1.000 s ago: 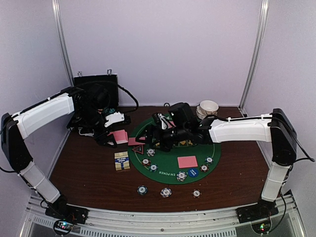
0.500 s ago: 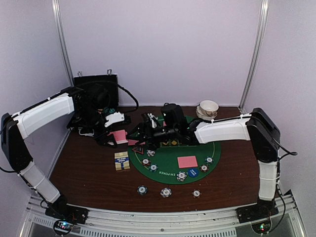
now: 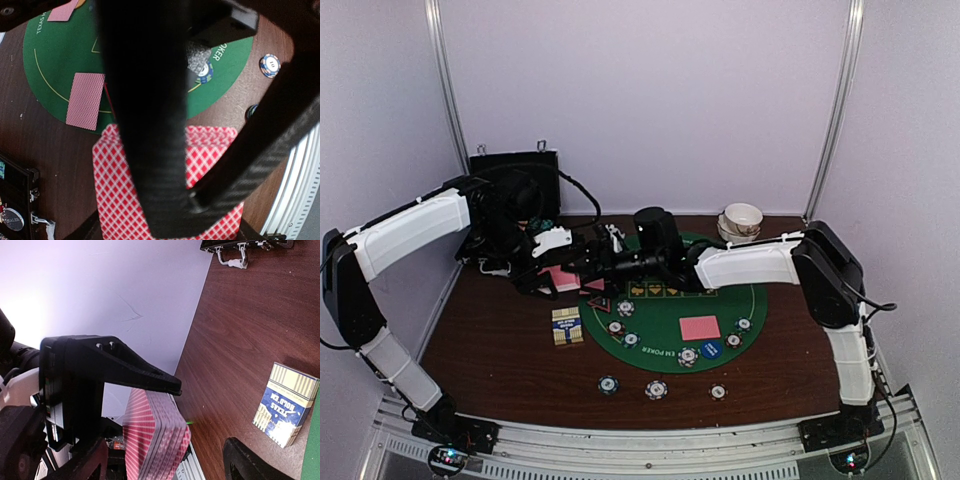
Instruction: Distribute texas hold em gaming equipment
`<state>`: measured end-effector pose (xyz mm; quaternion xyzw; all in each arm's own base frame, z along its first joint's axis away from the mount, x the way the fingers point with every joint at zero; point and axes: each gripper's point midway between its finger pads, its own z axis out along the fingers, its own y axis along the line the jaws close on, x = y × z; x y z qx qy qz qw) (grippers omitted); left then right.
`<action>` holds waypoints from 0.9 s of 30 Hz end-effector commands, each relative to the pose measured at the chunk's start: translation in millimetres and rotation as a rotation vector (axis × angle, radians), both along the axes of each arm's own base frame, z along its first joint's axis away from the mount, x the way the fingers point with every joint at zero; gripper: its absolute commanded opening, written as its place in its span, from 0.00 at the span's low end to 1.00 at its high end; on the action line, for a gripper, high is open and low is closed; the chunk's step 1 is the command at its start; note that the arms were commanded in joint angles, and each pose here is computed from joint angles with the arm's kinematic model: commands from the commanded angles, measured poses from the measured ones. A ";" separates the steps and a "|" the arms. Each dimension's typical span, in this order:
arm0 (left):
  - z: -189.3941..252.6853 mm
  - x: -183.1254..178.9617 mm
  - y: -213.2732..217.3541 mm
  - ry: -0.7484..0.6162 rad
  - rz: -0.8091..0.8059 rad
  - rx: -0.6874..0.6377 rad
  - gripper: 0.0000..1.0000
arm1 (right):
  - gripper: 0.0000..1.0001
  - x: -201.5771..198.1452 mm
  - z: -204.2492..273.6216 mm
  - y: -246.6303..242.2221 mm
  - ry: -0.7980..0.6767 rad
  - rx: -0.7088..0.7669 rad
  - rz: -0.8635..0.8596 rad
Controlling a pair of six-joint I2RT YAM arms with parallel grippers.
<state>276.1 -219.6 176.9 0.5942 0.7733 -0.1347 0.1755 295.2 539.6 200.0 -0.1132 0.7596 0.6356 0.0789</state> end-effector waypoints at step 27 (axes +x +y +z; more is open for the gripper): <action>21.4 1.0 -2.3 -0.054 -0.026 -0.043 0.00 | 0.61 16.1 -18.6 11.4 0.106 0.024 0.078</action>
